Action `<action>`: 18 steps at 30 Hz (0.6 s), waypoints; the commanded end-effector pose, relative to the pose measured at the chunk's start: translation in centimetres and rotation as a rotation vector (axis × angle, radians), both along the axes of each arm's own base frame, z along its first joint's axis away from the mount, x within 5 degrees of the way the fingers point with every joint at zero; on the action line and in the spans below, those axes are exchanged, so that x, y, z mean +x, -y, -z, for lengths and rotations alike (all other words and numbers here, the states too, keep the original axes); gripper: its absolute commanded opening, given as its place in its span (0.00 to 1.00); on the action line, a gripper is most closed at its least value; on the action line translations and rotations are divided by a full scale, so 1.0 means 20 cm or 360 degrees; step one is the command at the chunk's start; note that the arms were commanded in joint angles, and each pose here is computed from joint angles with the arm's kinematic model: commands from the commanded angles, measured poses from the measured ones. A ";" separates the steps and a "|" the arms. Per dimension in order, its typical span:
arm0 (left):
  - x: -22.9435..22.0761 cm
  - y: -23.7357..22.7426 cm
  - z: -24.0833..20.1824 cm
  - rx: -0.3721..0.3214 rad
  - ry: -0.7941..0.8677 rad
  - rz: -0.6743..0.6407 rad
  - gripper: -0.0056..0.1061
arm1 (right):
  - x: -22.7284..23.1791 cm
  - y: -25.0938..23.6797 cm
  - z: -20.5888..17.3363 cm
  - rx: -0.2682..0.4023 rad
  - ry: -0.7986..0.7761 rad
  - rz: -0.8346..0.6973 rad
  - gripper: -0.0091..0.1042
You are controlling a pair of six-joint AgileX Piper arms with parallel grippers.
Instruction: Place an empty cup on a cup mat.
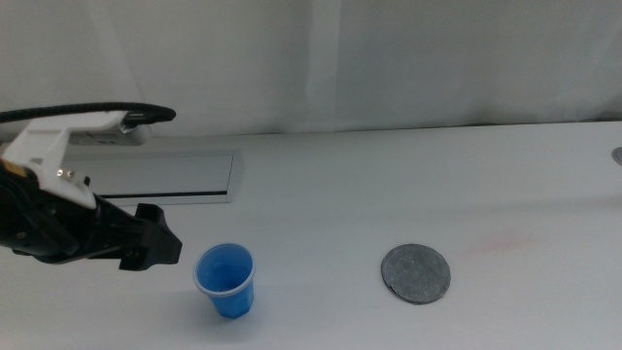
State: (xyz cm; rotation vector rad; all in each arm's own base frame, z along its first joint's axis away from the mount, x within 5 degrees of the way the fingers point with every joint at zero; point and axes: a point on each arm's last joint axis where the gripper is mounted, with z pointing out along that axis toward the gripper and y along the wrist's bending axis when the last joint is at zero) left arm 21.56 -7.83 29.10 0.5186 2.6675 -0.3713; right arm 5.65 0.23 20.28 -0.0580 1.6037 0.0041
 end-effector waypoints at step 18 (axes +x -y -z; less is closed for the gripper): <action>0.16 0.25 0.31 0.0185 -0.0204 -0.0249 0.85 | 0.00 0.00 0.06 -0.0019 -0.0011 -0.0005 0.29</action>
